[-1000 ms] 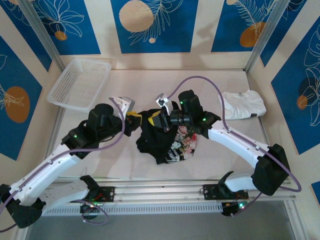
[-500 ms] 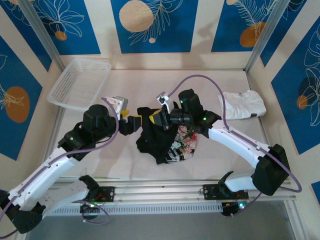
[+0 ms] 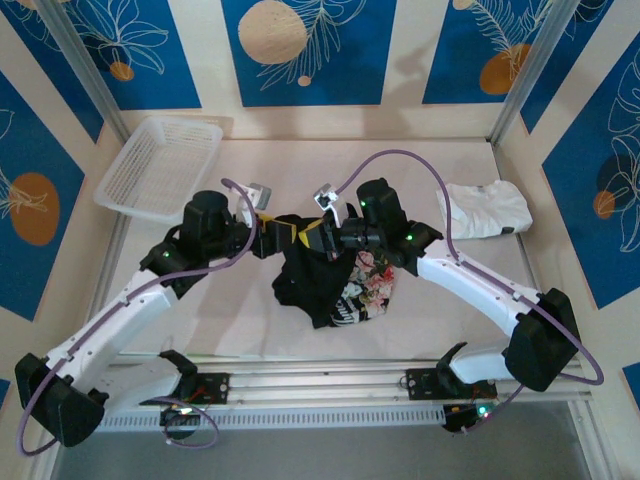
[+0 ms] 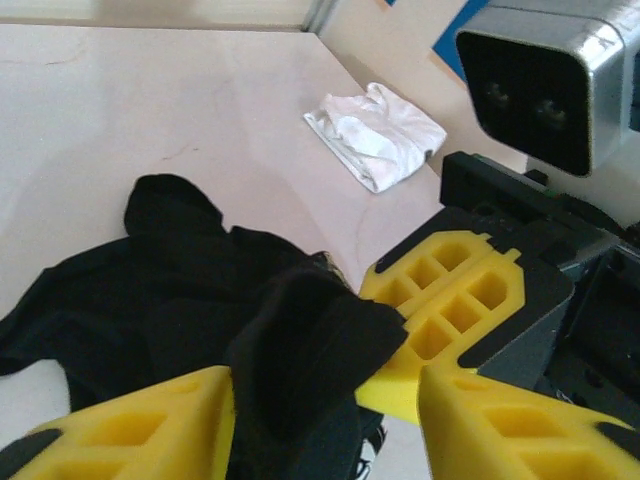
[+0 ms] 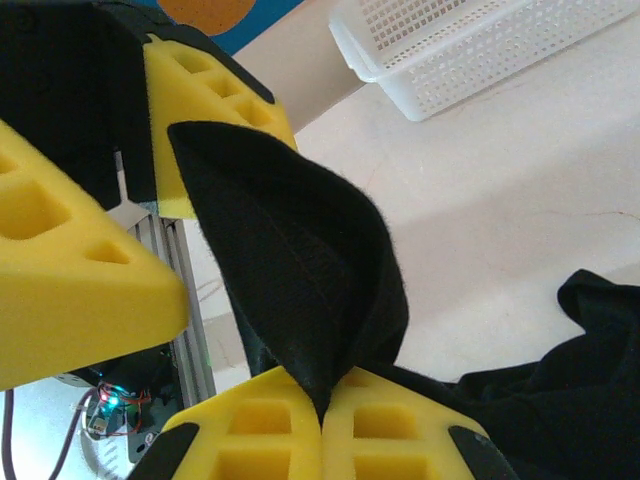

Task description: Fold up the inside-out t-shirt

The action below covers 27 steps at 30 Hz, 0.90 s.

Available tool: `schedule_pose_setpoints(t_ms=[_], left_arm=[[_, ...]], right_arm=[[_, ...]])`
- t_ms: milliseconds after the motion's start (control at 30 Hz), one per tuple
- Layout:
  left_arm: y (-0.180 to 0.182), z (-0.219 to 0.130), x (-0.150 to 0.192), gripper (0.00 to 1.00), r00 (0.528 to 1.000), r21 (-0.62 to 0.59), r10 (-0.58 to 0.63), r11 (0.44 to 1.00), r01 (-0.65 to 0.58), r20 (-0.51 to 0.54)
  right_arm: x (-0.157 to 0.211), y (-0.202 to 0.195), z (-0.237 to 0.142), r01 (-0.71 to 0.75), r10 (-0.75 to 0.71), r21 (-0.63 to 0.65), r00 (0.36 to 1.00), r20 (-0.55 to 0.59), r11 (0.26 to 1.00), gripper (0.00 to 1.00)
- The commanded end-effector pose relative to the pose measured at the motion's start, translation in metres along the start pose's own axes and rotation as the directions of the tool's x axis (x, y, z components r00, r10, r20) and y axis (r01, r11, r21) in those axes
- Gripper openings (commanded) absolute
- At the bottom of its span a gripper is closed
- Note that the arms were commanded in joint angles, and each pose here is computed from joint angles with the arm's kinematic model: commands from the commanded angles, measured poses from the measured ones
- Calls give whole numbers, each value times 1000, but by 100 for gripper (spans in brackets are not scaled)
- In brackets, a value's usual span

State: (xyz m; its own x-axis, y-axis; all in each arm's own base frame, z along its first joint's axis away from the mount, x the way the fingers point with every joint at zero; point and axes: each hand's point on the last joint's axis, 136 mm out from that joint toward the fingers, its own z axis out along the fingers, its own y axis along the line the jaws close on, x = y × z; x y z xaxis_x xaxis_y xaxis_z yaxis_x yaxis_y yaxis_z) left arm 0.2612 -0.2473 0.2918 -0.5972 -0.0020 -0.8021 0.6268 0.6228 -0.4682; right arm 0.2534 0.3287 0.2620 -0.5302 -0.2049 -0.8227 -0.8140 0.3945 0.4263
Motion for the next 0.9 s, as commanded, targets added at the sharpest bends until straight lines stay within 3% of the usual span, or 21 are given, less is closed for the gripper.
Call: schedule_pose_setpoints(t_ms=[0, 133, 300, 400, 500, 600, 633, 700, 767, 833, 867], left_arm=[[-13, 2, -9, 39, 999, 89, 8, 996, -11, 33], [-9, 1, -8, 27, 1000, 82, 0, 997, -2, 29], [-7, -3, -7, 33, 999, 74, -4, 997, 2, 35], [-4, -3, -3, 31, 1000, 65, -7, 998, 5, 26], [-1, -3, -3, 21, 1000, 59, -11, 998, 9, 26], [2, -6, -10, 0, 999, 32, -10, 999, 8, 43], [5, -9, -12, 0, 999, 7, -10, 1000, 10, 48], [17, -15, -14, 0, 999, -77, -6, 997, 10, 50], [32, -24, -12, 0, 999, -180, -1, 984, 7, 36], [43, -32, -8, 0, 1000, -252, 2, 968, 4, 25], [46, -37, -7, 0, 1000, -277, 3, 961, 4, 24]], right_arm=[[-16, 13, -10, 36, -36, -13, 999, 41, 999, 0], [-15, 11, -11, 34, -34, -1, 999, 41, 999, 0], [-15, 8, -10, 30, -30, 4, 999, 40, 1000, 0], [-18, 10, -12, 30, -30, 3, 999, 45, 1000, 0], [-18, 10, -11, 27, -27, 1, 999, 44, 1000, 0], [-14, 4, -9, 9, -10, 22, 1000, 28, 1000, 0], [-11, 0, -9, -8, 7, 47, 1000, 18, 999, 8], [-5, -17, -14, -42, 42, 149, 999, 0, 988, 33], [5, -50, -33, -80, 87, 342, 996, -5, 936, 52], [18, -85, -55, -120, 138, 501, 990, 1, 857, 60], [29, -112, -72, -150, 184, 606, 983, 5, 781, 63]])
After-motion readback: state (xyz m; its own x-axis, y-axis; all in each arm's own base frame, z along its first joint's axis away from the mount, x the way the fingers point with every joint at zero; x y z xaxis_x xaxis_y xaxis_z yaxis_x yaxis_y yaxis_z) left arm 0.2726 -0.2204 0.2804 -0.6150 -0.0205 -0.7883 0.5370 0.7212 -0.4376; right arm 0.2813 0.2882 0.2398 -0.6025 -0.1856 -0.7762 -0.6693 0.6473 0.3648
